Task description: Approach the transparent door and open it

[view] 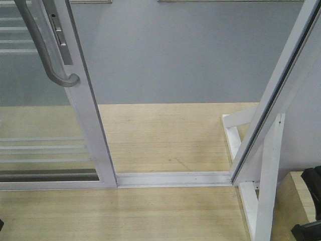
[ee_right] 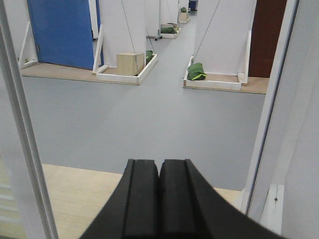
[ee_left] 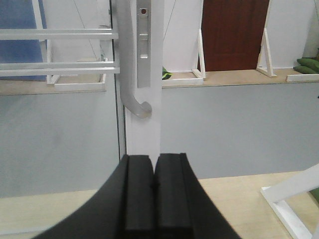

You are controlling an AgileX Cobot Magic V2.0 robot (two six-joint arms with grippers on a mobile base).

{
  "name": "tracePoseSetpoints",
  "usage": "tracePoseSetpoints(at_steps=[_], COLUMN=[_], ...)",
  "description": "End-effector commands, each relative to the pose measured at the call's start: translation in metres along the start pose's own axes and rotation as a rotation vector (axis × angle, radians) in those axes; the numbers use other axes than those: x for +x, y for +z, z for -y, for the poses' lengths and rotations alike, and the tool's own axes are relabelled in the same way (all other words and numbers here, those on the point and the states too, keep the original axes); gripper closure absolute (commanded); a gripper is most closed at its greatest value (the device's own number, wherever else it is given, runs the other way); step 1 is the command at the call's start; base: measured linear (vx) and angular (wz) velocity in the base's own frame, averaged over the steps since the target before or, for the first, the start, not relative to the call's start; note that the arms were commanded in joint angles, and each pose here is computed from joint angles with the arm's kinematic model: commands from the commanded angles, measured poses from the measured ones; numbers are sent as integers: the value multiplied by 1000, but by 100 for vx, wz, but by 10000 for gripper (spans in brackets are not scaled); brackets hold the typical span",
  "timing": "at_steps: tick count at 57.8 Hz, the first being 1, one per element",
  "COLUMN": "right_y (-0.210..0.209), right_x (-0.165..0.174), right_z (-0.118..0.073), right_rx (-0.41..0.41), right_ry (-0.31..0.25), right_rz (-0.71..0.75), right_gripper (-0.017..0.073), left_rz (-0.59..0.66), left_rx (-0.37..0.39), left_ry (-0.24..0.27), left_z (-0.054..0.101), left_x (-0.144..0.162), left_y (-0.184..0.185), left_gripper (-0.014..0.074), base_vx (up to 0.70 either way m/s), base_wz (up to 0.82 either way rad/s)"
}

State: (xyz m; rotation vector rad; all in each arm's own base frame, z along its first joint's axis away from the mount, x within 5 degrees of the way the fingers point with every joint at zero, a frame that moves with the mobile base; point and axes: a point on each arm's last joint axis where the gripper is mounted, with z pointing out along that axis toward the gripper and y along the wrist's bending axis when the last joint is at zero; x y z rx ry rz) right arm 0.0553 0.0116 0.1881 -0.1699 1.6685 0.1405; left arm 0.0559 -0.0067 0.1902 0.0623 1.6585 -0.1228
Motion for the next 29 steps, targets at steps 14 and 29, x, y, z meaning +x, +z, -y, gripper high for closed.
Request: tracePoseSetpoints(at_steps=[14, 29], right_y=[0, 0], right_x=[-3, -3], right_z=[3, 3], right_rx=[43, 43], right_ry=[-10, -8], right_rz=[79, 79], right_gripper=[559, 561], left_rz=[66, 64], left_rx=[1, 1], left_ry=[-19, -19], left_z=[0, 0], left_x=[1, 1], left_y=[0, 0], left_gripper=[594, 594], base_vx=[0, 0], base_wz=[0, 0])
